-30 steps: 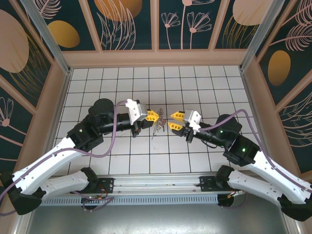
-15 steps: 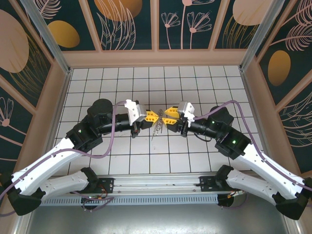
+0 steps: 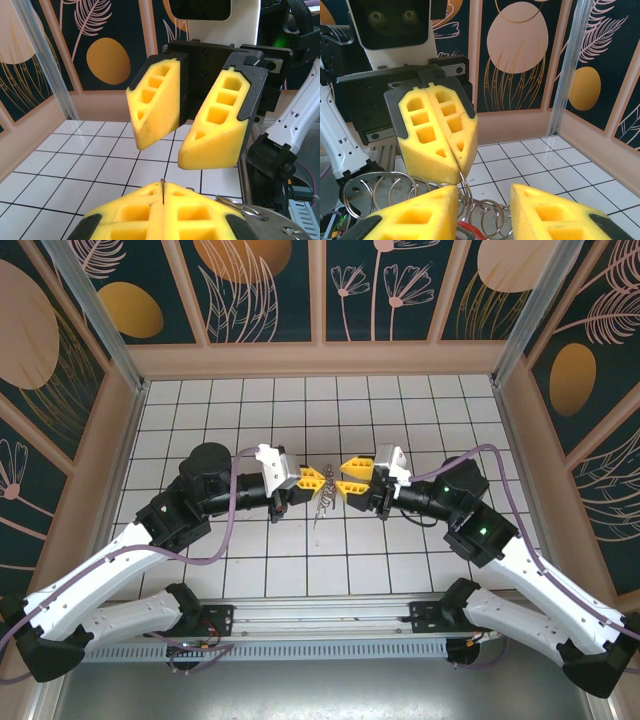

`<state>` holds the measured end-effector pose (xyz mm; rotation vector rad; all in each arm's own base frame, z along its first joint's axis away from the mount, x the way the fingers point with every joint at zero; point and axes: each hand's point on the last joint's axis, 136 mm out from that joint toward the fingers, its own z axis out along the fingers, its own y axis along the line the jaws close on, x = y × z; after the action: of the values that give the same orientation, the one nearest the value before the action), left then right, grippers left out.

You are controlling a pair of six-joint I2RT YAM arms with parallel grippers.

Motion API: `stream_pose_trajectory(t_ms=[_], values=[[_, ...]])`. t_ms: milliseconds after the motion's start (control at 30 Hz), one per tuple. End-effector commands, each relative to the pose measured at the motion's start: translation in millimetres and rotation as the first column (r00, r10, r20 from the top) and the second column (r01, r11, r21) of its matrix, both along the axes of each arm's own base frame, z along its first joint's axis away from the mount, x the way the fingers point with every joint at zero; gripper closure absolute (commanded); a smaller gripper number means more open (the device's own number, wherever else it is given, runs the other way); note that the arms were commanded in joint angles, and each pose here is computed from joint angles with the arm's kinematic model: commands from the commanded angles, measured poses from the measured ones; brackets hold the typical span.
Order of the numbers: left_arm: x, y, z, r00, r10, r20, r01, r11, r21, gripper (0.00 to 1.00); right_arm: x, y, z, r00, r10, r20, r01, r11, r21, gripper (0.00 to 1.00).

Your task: Put the keys on the keyring

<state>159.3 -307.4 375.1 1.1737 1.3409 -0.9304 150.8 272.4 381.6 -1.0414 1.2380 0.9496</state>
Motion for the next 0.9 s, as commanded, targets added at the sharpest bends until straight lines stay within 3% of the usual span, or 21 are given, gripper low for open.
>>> stream_pose_trajectory(t_ms=[0,400,867], values=[[-2.5,3.1,11.3,0.999,0.001,0.04,0.0,1.0,-0.028,1.0,-3.3,1.9,2.8,0.999,0.033,-0.004,-0.033,0.999,0.024,0.66],[-1.3,2.0,8.8,0.999,0.003,0.035,-0.003,1.0,-0.02,1.0,-15.9,19.5,-14.1,0.979,0.188,-0.083,-0.191,0.981,-0.026,0.66],[-3.7,2.3,8.8,1.0,-0.007,0.029,0.008,1.0,-0.02,1.0,-3.1,18.8,-13.0,0.99,0.127,-0.067,-0.13,0.991,-0.037,0.89]])
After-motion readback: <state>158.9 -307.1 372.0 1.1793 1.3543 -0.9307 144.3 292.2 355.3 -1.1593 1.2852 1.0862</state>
